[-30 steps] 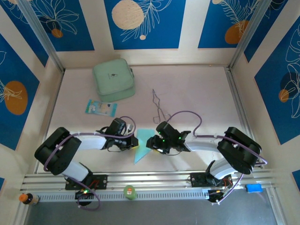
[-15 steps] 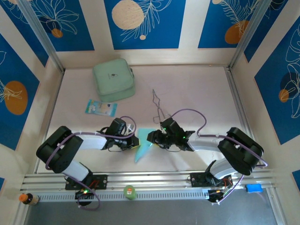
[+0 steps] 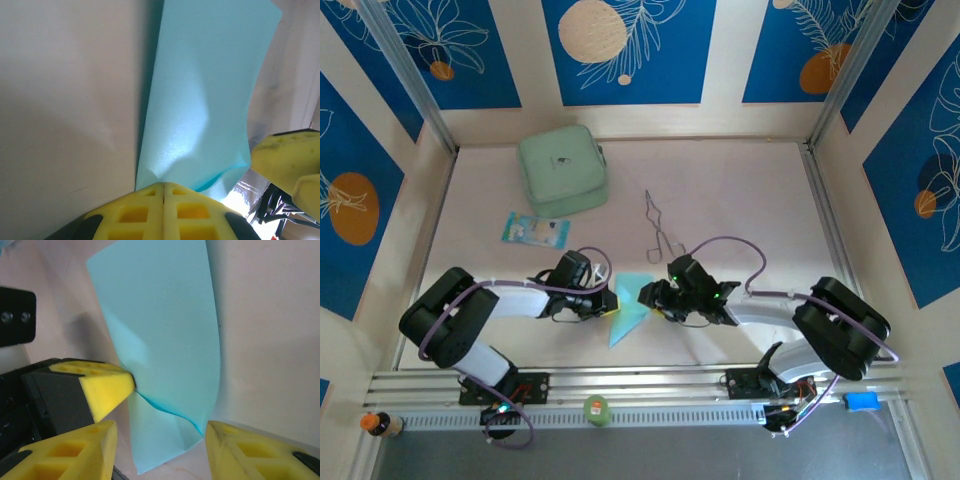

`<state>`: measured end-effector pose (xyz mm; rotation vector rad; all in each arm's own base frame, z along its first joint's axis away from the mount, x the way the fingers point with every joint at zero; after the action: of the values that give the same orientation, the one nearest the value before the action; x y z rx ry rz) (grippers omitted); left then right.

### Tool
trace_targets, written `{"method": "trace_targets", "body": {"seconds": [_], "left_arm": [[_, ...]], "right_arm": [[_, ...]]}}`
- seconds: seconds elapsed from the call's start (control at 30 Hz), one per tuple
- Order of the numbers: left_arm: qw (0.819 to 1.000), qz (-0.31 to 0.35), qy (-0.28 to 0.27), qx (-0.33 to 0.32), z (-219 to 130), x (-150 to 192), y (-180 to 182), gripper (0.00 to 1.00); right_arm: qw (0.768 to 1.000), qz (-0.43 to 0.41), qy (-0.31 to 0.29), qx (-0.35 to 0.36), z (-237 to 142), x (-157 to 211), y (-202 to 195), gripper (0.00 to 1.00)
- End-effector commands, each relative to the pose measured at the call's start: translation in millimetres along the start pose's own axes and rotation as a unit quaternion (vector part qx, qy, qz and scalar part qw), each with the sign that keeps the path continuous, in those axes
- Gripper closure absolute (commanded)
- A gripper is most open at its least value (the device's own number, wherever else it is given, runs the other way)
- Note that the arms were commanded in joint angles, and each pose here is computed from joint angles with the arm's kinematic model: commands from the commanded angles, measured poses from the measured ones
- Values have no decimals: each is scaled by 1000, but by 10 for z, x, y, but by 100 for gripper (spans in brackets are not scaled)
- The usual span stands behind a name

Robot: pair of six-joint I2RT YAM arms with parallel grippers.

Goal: Fold a paper plane with a square sheet of paper (pick it up from the middle)
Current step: Perform the fifth fold on the wing at the bottom-center of the table.

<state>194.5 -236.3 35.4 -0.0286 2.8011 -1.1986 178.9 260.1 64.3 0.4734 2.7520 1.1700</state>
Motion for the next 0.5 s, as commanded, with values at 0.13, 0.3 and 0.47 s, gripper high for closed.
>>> {"method": "trace_targets", "body": {"seconds": [0.13,0.3,0.47], "left_arm": [[995,-40,13,-88,-25,169,373,99],[995,-41,13,-87,-23,174,376,100],[995,-42,13,-84,-15,180,379,100]], "right_arm": [[999,19,18,25,83,56,-123,51],[999,28,16,27,106,35,-123,51],[1000,8,11,-20,110,18,9,56]]}}
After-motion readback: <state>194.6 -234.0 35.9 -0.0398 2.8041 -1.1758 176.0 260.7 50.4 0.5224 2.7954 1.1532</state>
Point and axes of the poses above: each hand's point on the last joint's axis, 136 mm out from that joint toward the fingers, its own z axis out along the fingers, its own y axis along the line the jaws close on, x = y × z, the point moved 3 cm from there along -z, back along the fingers, and after that the axes turned 3 degrees about z, right-handed, at the moved point
